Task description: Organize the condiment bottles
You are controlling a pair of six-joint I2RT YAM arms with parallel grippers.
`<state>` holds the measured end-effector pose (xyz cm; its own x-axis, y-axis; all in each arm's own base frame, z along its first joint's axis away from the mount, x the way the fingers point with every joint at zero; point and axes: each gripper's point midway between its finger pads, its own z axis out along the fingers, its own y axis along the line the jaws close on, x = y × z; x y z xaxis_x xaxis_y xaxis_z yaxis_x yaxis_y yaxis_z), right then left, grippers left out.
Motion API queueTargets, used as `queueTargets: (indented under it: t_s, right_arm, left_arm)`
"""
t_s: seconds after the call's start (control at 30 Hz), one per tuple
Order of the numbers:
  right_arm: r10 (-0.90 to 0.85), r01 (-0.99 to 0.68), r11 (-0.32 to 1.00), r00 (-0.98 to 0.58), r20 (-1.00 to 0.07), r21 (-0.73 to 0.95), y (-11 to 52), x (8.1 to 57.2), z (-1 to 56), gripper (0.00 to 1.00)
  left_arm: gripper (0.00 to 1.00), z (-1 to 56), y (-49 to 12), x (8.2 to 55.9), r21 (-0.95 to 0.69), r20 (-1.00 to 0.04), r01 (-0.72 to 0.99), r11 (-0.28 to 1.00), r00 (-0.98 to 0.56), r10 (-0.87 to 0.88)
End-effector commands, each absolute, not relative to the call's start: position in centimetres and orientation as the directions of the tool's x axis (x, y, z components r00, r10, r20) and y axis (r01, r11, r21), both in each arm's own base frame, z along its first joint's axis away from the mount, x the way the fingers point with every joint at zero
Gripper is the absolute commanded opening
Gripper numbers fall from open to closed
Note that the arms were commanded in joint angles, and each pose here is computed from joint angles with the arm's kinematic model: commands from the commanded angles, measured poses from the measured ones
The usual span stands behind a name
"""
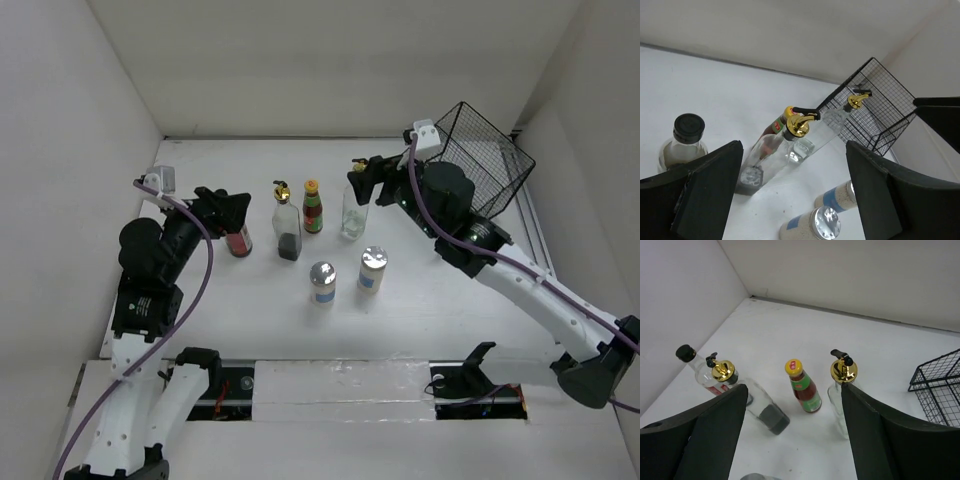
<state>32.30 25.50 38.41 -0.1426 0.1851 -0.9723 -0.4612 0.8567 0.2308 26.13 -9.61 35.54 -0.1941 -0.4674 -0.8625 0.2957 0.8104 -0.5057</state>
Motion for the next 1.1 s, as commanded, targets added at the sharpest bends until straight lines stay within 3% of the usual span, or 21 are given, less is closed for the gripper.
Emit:
queueTargets:
  t_s: [0.0, 0.1, 0.17, 0.27, 0.37, 0.6, 0.93, 1.07]
  right_arm:
    - [0.210, -0.507, 0.823, -0.144, -0.967, 0.255, 26.7, 32.2, 38.6, 0.81]
    - [0.191, -0.458, 0.855, -0.161, -0.968, 0.245, 26.5, 33.3, 36.9, 0.78]
    - [0.187, -0.416, 0.876, -0.175, -0.967, 0.245, 26.3, 34.6, 35.7, 0.68]
    - [0.194, -0.352, 0.903, -0.180, -0.964, 0.248, 25.1, 36.7, 35.1, 0.68]
    - [0.187, -0.333, 0.909, -0.209, -0.960, 0.250, 25.1, 38.3, 33.7, 0.74]
    - [0.148, -0.317, 0.919, -0.270, -0.951, 0.233, 25.9, 40.8, 30.4, 0.75]
    - [0.150, -0.288, 0.933, -0.230, -0.962, 0.215, 26.2, 42.8, 30.2, 0.68]
    - [0.136, -0.260, 0.946, -0.227, -0.964, 0.195, 25.9, 43.4, 29.7, 0.61]
  left_arm:
    - [0.80, 39.0, -10.3, 25.5, -0.465, -0.881, 0.389, 0.795, -0.112, -0.460]
    - [0.77, 39.0, -10.9, 25.6, -0.460, -0.883, 0.422, 0.781, -0.123, -0.453]
    - [0.71, 38.6, -11.3, 25.5, -0.460, -0.883, 0.437, 0.773, -0.134, -0.449]
    - [0.58, 38.6, -11.3, 25.5, -0.460, -0.883, 0.437, 0.773, -0.134, -0.449]
    - [0.49, 37.6, -11.5, 25.8, -0.458, -0.886, 0.430, 0.778, -0.145, -0.441]
    - [0.49, 36.9, -11.4, 26.1, -0.461, -0.885, 0.418, 0.782, -0.150, -0.441]
    - [0.50, 36.0, -11.3, 26.6, -0.459, -0.887, 0.404, 0.791, -0.159, -0.433]
    - [0.50, 36.0, -11.4, 26.5, -0.458, -0.887, 0.411, 0.788, -0.163, -0.431]
